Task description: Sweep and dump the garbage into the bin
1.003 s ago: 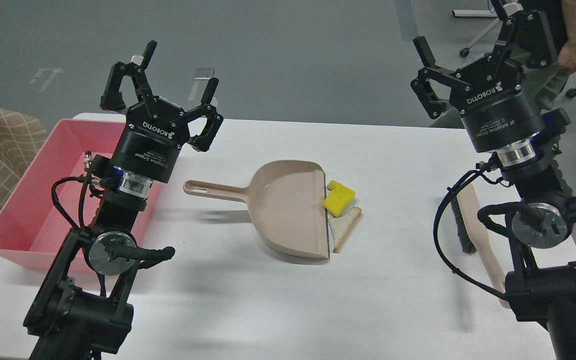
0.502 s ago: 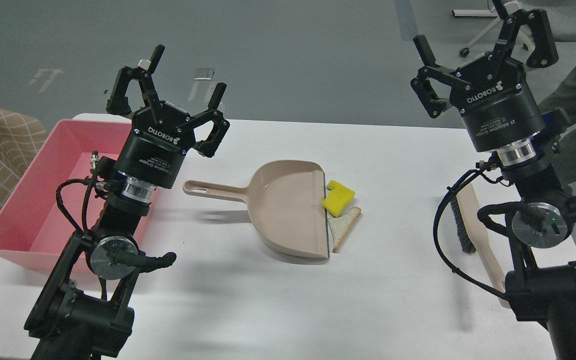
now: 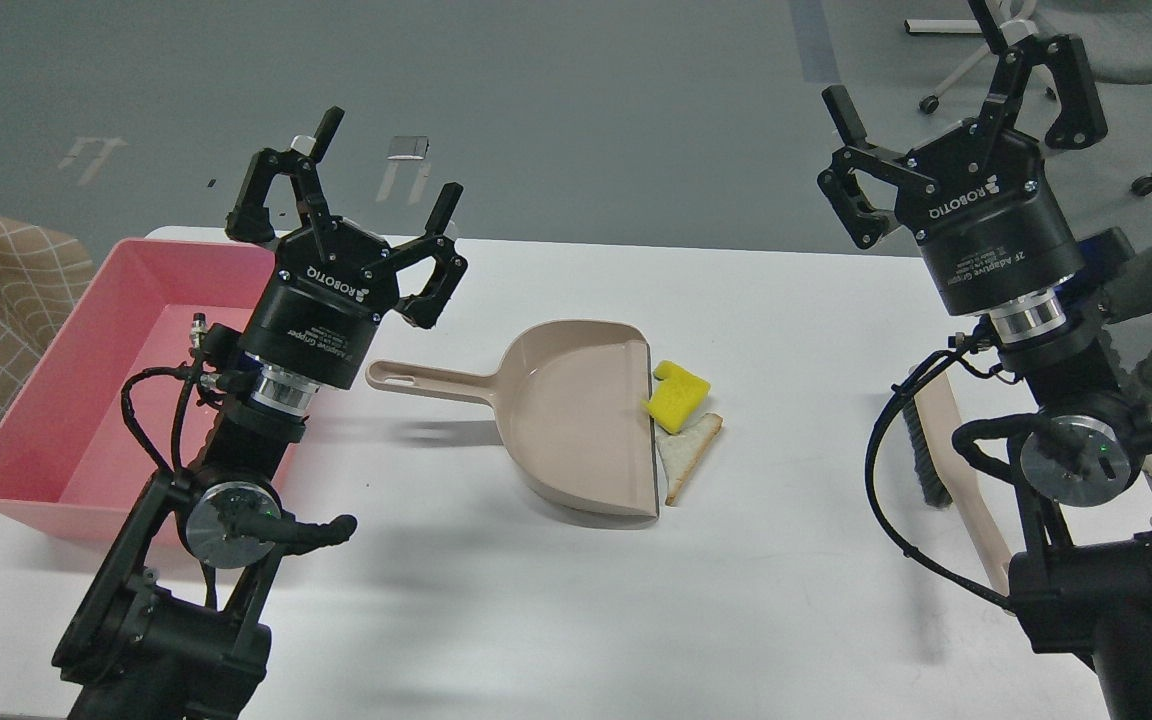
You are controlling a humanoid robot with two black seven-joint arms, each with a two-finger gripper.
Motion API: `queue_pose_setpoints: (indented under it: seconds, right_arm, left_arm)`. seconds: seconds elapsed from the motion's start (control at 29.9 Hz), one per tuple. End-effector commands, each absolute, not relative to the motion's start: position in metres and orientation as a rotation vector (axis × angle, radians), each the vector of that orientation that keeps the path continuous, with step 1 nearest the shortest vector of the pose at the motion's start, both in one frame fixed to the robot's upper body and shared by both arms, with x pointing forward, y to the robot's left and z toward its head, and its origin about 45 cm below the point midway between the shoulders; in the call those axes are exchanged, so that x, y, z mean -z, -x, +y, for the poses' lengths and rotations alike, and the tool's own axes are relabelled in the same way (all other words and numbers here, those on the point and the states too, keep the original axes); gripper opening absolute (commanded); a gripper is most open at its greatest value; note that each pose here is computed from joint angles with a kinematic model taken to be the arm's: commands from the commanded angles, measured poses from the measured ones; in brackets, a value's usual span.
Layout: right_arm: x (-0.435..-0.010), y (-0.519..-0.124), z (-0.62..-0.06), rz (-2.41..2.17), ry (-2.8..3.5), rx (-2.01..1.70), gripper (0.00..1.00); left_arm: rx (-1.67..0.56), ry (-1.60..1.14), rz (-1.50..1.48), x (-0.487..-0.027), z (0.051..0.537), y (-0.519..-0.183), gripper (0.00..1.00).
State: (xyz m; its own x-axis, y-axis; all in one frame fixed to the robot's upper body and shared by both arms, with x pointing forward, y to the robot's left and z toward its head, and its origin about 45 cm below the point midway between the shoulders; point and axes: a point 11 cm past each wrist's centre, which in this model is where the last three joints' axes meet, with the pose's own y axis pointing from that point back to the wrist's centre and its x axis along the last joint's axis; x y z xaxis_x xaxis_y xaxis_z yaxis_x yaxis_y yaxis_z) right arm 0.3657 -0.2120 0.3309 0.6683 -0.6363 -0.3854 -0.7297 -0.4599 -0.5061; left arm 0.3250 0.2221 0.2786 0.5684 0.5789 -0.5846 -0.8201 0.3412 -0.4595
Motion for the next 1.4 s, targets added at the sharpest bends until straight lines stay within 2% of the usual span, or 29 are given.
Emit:
queue_pose_setpoints:
  seconds: [0.0,0.87,1.1,1.37]
  right_arm:
    - [-0.328,-0.365,-0.212,1.052,2.229,-0.193,1.00]
    - [-0.329,-0.363,-0.210,1.047,2.234,-0.186,1.00]
    - [-0.326,-0.362,-0.212,1.054,2.233,-0.193,1.00]
    - [-0.322,-0.360,-0.213,1.062,2.232,-0.203,1.00]
  left_arm:
    - [-0.931,0.808,0.338,-0.282,0.222,-0.327,0.98]
    - [-1.006,0.789,0.338,-0.283,0.226,-0.339,0.98]
    - [-1.166,0.703,0.134,-0.282,0.226,-0.340,0.98]
    - [-1.154,0.673,0.143,-0.279,0.208,-0.338,0.98]
